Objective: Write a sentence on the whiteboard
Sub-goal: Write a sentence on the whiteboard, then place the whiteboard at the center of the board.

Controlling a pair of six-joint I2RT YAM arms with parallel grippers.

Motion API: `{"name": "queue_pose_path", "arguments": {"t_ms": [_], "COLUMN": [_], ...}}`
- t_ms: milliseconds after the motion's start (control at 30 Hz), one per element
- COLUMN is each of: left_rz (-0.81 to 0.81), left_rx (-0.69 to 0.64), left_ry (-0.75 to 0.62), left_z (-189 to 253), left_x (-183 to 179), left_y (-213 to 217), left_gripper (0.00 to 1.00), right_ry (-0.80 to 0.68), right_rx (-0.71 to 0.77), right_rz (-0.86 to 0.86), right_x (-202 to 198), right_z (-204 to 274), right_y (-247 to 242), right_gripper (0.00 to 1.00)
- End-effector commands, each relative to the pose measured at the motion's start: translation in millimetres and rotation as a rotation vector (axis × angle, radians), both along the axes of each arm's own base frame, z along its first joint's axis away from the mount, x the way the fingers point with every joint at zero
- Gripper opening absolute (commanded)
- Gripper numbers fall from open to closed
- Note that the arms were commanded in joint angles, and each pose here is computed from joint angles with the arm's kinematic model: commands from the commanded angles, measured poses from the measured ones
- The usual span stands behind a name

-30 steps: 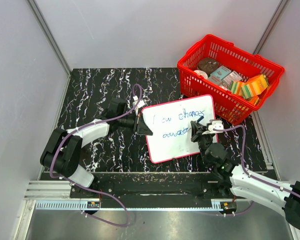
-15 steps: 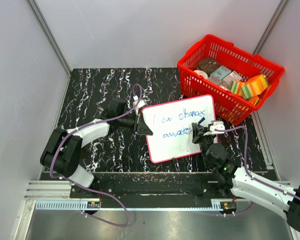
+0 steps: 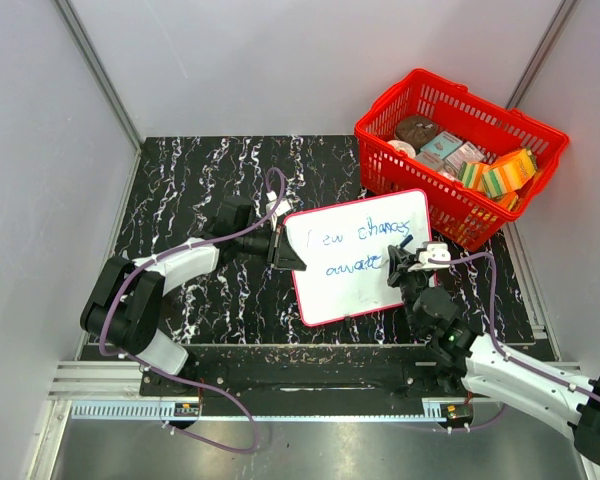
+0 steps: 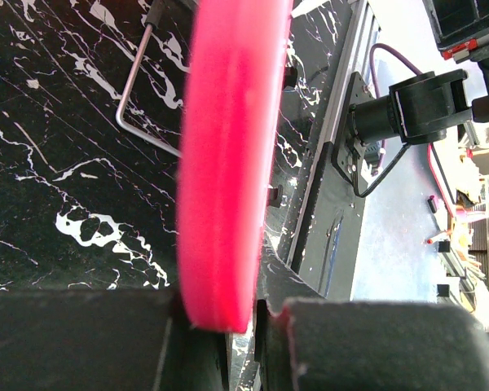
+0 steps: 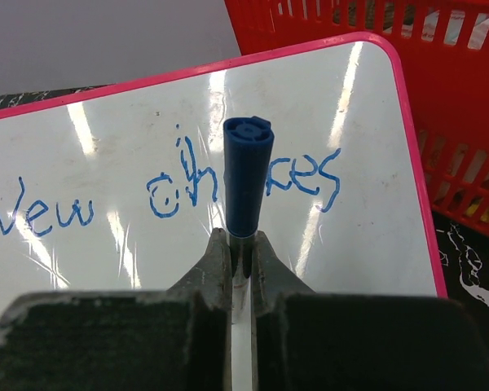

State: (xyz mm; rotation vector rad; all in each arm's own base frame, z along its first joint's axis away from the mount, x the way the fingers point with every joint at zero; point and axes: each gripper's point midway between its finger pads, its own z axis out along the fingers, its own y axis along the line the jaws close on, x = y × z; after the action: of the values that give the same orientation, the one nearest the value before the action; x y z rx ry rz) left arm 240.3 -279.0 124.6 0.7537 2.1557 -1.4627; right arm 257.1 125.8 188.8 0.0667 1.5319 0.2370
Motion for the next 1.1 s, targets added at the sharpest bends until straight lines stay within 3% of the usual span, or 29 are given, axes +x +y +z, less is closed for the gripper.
{"name": "queue_pose_path", "arguments": {"t_ms": [0,367,400,567,1067], "left_rz": [0.071,0.095,0.108,0.161,0.224], "left_rx": [0.155,0.170,0.181,0.235,0.235], "left_ry": [-0.172,-0.173,-0.169,-0.159,-0.239], "left_z": [-26.0,-27.0,-29.0,-34.7,-17.6], "left_x": [23.4,28.1,29.6,35.6,44.3], "left_y": [11.9,13.1,14.4,21.4,27.3], "left_gripper": [0.00,0.01,0.04,0.37,0.59], "right_ry": [-0.092,-0.201,-0.202,-0.184,-0.167], "right_rx": [0.044,0.177,0.182,0.176,0.170], "right_rz": [-0.001,0.147,0.146,0.143,0.112], "right_x": [-1.0,-36.1,-37.7,-39.9,-38.6], "right_z": [40.2,103.4,105.8,103.6,96.1], "right_y": [-4.5,-12.3,-14.6,-17.7,-23.4], "right_gripper": [0.00,0.00,0.00,0.00,0.00]}}
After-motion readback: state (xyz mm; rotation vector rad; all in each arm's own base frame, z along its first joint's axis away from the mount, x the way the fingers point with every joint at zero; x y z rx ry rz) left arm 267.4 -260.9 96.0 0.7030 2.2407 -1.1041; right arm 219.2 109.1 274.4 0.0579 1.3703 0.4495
